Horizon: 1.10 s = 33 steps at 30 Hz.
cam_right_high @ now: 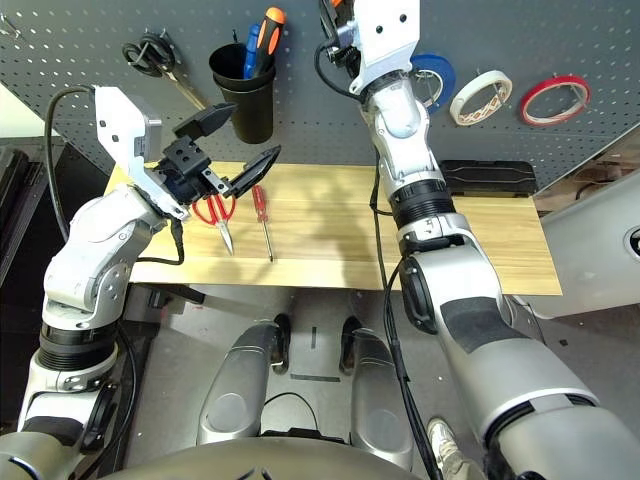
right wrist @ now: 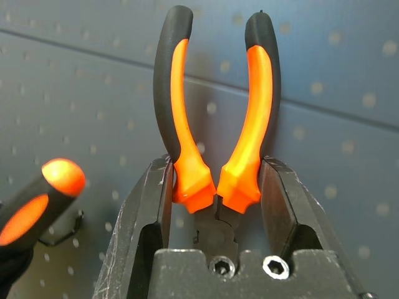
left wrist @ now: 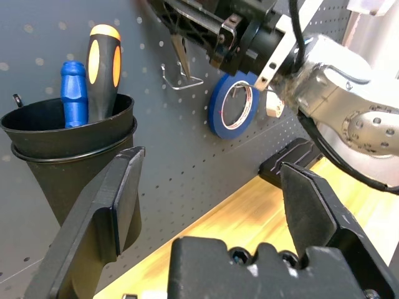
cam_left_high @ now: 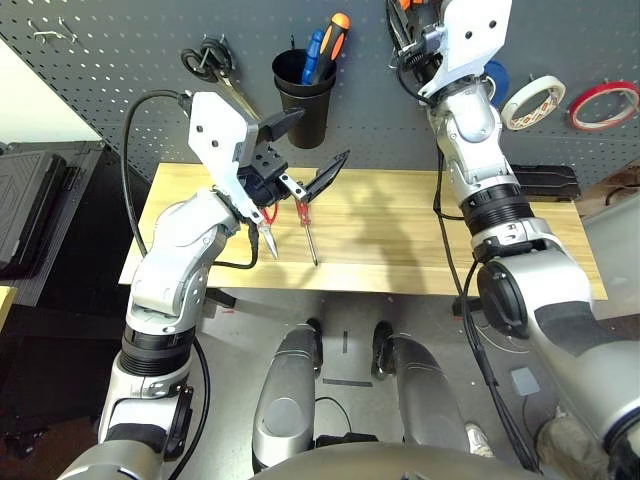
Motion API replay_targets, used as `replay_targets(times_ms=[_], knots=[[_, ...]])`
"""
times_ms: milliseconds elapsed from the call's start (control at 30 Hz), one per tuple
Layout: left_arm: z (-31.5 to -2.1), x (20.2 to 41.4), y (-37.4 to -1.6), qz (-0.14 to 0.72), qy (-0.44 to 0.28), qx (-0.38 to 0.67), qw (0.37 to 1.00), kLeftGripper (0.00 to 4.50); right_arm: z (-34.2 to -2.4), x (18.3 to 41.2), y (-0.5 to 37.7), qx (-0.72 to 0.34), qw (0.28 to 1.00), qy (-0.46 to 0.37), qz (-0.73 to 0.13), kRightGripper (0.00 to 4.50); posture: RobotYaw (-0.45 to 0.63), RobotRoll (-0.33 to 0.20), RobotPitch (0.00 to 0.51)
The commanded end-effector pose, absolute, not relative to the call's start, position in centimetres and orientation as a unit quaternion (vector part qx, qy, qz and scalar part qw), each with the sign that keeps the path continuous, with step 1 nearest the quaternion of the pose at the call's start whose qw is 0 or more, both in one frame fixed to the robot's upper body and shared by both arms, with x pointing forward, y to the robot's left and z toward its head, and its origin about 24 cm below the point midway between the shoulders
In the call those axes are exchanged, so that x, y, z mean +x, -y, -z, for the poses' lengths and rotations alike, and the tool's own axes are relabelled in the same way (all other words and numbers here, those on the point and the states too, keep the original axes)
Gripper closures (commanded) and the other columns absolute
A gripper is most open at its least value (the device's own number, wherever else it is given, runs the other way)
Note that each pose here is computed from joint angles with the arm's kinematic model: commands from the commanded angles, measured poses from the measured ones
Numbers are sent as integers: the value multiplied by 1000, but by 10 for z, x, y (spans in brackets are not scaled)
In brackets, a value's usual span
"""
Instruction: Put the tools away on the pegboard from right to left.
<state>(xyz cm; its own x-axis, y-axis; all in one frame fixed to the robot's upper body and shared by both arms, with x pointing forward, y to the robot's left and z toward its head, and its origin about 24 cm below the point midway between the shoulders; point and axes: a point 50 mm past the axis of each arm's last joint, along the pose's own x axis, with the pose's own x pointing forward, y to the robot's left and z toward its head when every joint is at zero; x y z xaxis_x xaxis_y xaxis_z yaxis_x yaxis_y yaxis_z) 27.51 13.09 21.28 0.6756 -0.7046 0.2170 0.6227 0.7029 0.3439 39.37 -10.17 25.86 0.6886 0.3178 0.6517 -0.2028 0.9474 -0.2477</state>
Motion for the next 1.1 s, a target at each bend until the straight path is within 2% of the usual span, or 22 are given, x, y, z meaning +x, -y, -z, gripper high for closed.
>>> replay_targets(times_ms=[33, 467, 1067, 1100], knots=[[-212, 271, -127, 374, 170, 128, 903, 0, -263, 394, 102, -68, 911, 384, -132, 2358, 245, 0, 243], [-213, 271, -127, 378, 171, 131, 900, 0, -228, 396, 105, -76, 927, 343, -129, 2358, 239, 0, 254], [-216, 272, -122, 380, 168, 134, 900, 0, -202, 392, 107, -88, 933, 321, -134, 2358, 239, 0, 254], [-215, 272, -121, 380, 168, 135, 899, 0, -201, 391, 107, -88, 933, 322, -134, 2008, 239, 0, 254]])
